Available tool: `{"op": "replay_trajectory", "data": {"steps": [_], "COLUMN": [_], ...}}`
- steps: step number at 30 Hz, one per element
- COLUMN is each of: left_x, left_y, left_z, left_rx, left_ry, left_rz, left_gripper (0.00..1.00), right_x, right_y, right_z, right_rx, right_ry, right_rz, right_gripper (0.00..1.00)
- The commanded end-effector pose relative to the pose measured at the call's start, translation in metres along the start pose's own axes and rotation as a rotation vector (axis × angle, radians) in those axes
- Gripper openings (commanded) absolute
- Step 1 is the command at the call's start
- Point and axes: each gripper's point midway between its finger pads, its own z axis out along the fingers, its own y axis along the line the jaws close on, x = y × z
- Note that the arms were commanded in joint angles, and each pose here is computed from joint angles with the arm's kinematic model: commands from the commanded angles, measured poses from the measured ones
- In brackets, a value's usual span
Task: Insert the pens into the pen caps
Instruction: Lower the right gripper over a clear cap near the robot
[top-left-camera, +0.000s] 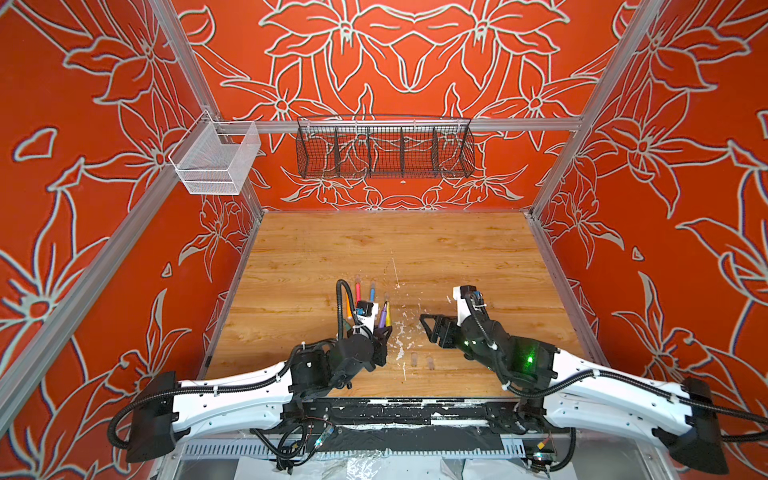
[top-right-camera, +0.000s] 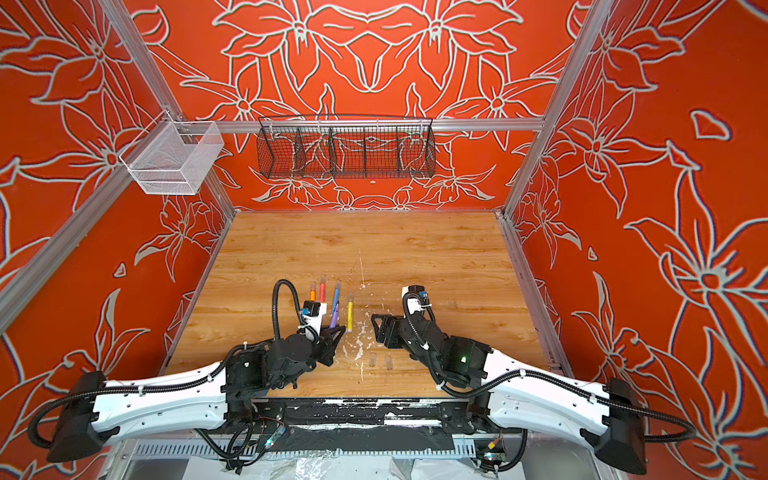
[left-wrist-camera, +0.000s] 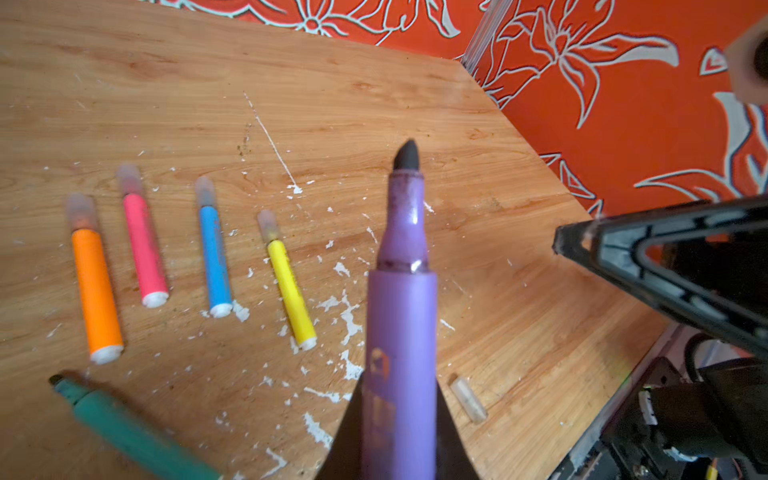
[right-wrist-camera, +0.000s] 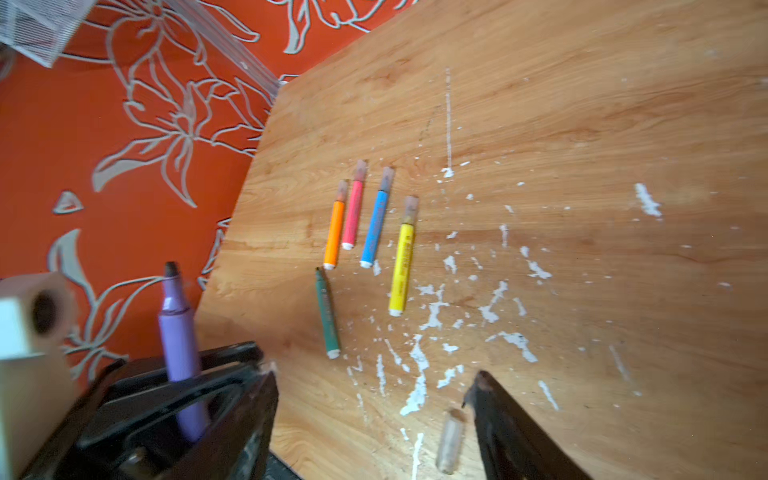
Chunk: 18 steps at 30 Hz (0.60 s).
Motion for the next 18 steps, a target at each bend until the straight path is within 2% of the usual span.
{"op": "replay_trajectory", "data": {"steps": [1,4,6,12,16,18], "left_x": [-0.001,0.0,0.0,0.004,0.005,0.005], "left_y": [0.025,0.037,0.04,0.05,0.042,0.038], "left_z": [-0.011,-0.015,-0.016,-0.016,-0.01,-0.008], "left_rx": [-0.118,-0.151,-0.16,-0.204,-0.174,-0.149], "left_ry": [0.01,-0.005,-0.017,-0.025,-0.018,-0.024], "left_rz": [-0.034,-0.058,-0.062,-0.055,-0.012,0.0], "left_gripper": [0.0,0.0,0.0,0.0,0.0,0.0], "right_x": [0.001,0.029,0.05,0.096,0.129,0.136], "right_y": [-0.016,-0.02,-0.029,-0.074,-0.08,-0.08], "right_z": [-0.002,0.01,0.02,0.033,0.041,0.042], "right_rx": [0.156,0.21,0.258,0.458,0.43,0.423], "right_ry": [0.054,0.197,0.286,0.476,0.601,0.625], "right_rz": [-0.101,-0.146,-0.169,-0.266,-0.277,-0.289], "right_gripper": [0.61,0.48,0.44,0.4,0.4,0.4]}}
